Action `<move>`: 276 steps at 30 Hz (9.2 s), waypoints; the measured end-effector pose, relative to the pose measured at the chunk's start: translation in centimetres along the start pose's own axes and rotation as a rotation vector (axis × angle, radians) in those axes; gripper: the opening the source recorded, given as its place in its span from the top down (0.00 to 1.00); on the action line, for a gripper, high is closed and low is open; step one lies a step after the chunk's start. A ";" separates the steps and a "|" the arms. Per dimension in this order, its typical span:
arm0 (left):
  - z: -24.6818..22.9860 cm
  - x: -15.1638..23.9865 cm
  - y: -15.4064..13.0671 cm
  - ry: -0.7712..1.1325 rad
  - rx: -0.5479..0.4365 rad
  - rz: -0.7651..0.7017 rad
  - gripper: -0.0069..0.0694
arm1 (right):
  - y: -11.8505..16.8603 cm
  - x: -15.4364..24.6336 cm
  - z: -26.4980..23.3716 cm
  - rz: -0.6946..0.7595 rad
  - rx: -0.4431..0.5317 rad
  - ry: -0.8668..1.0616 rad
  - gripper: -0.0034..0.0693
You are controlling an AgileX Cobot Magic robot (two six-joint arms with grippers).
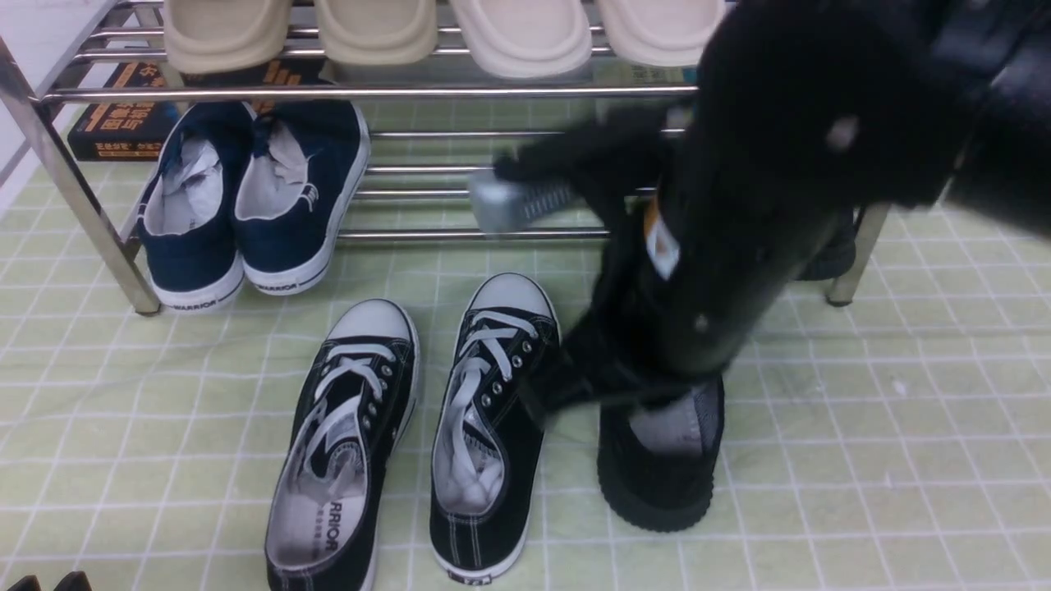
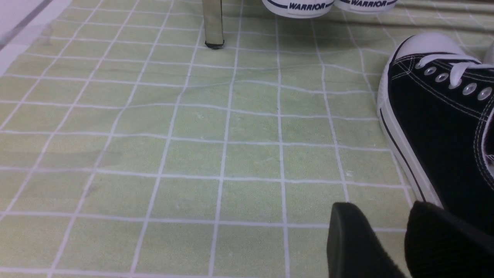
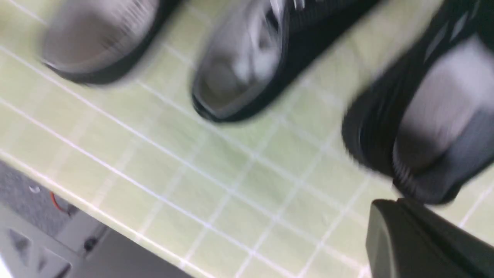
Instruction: Take the shoes off the shelf with your hand from the green coffee tablecloth.
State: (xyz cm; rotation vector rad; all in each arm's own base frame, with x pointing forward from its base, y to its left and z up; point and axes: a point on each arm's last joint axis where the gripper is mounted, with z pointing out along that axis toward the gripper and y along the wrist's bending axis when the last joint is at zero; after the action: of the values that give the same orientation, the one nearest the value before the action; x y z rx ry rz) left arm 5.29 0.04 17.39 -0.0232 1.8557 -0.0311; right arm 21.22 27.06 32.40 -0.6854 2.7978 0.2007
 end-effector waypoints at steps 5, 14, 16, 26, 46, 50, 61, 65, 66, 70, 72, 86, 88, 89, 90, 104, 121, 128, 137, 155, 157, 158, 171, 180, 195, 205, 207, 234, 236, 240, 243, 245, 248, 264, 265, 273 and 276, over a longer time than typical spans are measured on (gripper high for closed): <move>0.0 0.0 0.0 0.000 0.000 0.000 0.59 | -0.8 -0.6 4.3 0.043 0.142 0.032 0.93; 0.0 0.0 0.0 -0.001 0.000 0.000 0.59 | -2.6 -2.3 8.9 0.096 0.263 0.037 0.53; 0.0 0.0 0.0 -0.001 0.000 0.000 0.59 | -2.6 -2.3 9.1 0.097 0.263 0.038 0.47; 0.0 0.0 0.0 -0.001 0.000 0.001 0.59 | -1.8 -2.5 9.3 0.137 0.170 0.013 0.37; 0.0 0.0 0.0 -0.001 -0.001 0.002 0.59 | -0.8 -3.9 7.2 0.147 0.129 0.061 0.49; 0.0 0.0 0.0 -0.001 -0.001 0.002 0.59 | -0.7 -3.9 10.4 0.139 0.164 0.128 0.58; 0.0 0.0 0.0 -0.001 -0.001 0.002 0.59 | -0.1 -3.6 11.3 0.131 0.104 0.180 0.95; 0.0 0.0 0.0 -0.001 -0.001 0.002 0.59 | 0.1 -3.6 10.8 0.141 0.080 0.180 0.95; 0.0 0.0 0.0 -0.001 -0.001 0.002 0.59 | 0.1 -3.6 10.7 0.141 0.080 0.179 0.95; 0.0 0.0 0.0 -0.001 -0.001 0.002 0.59 | 0.1 -3.6 10.7 0.141 0.080 0.179 0.91; 0.0 0.0 0.0 -0.001 -0.001 0.002 0.59 | 0.1 -3.6 10.7 0.141 0.080 0.179 0.86; 0.0 0.0 0.0 -0.001 -0.001 0.002 0.59 | -0.2 -3.2 2.6 -0.055 -0.013 0.011 0.42; 0.0 0.0 0.0 -0.001 -0.001 0.002 0.59 | -0.8 -3.0 0.7 -0.078 0.011 -0.046 0.44; 0.0 0.0 0.0 -0.001 -0.001 0.002 0.59 | -1.2 -2.9 -0.3 -0.088 0.036 -0.078 0.47; 0.0 0.0 0.0 -0.001 -0.001 0.002 0.59 | -1.6 -2.9 -0.8 -0.089 0.053 -0.094 0.50; 0.0 0.0 0.0 -0.001 -0.001 0.002 0.59 | -14.9 -7.3 1.6 0.200 0.198 -0.146 0.95; 0.0 0.0 0.0 0.000 -0.001 0.002 0.59 | -17.6 -10.5 3.3 0.049 0.382 -0.344 0.44; 0.0 0.0 0.0 0.000 -0.001 0.002 0.59 | -18.5 -11.4 6.0 0.052 0.466 -0.354 0.41; 0.0 0.0 0.0 0.000 -0.001 0.002 0.59 | -18.8 -11.9 8.9 0.047 0.481 -0.336 0.44; 0.0 0.0 0.0 0.000 -0.001 0.003 0.59 | -16.3 -8.3 1.1 0.165 0.374 -0.220 0.95; 0.0 0.0 0.0 0.000 -0.001 0.003 0.59 | -15.7 -7.2 -0.6 0.181 0.341 -0.187 0.95; 0.0 0.0 0.0 0.000 -0.001 0.003 0.59 | -15.6 -7.0 -1.0 0.181 0.334 -0.188 0.95; 0.0 0.0 0.0 0.000 -0.001 0.003 0.59 | -14.2 0.0 -4.9 0.235 0.188 -0.131 0.95; 0.0 0.0 0.0 0.000 -0.001 0.003 0.59 | -14.3 2.7 -1.3 0.242 0.177 0.025 0.95; 0.0 0.0 0.0 0.000 -0.001 0.003 0.59 | -14.5 0.0 2.4 0.216 0.172 -0.057 0.94; 0.0 0.0 0.0 0.000 -0.001 0.003 0.59 | -14.1 -0.9 6.2 0.249 0.119 0.016 0.94; 0.0 0.0 0.0 0.000 -0.001 0.003 0.59 | -13.8 -0.9 6.8 0.270 0.090 0.038 0.93; 0.0 0.0 0.0 0.000 -0.001 0.003 0.59 | -12.2 -3.3 1.3 0.135 -0.047 0.016 0.54; 0.0 0.0 0.0 0.000 -0.001 0.003 0.59 | -12.1 -2.8 -1.1 0.089 -0.051 -0.043 0.63; 0.0 0.0 0.0 0.000 -0.001 0.003 0.59 | -12.0 -1.1 -5.1 0.047 -0.040 -0.140 0.78; 0.0 0.0 0.0 0.000 -0.001 0.003 0.59 | -12.1 1.3 -8.5 0.030 -0.024 -0.216 0.89; 0.0 0.0 0.0 0.000 -0.001 0.003 0.59 | -12.2 3.0 -10.4 0.021 -0.009 -0.269 0.94; 0.0 0.0 0.0 0.000 -0.001 0.003 0.59 | -12.4 6.4 -12.9 0.012 0.019 -0.342 0.97; 0.0 0.0 0.0 0.000 -0.001 0.004 0.59 | -13.4 18.6 -7.5 0.018 0.002 -0.777 0.97; 0.0 0.0 0.0 -0.001 -0.002 0.005 0.59 | -13.5 19.0 -6.5 0.021 -0.005 -0.837 0.97; 0.0 0.0 0.0 -0.001 -0.002 0.005 0.59 | -13.6 20.6 -5.9 0.019 -0.020 -1.030 0.96; 0.0 0.0 0.0 -0.001 -0.002 0.005 0.59 | -13.6 20.7 -6.0 0.019 -0.021 -1.042 0.96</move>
State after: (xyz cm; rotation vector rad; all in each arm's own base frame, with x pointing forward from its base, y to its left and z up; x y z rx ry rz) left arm 5.28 0.06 17.39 -0.0196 1.8552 -0.0254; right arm 8.60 4.89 31.48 -0.3791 1.8002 0.4375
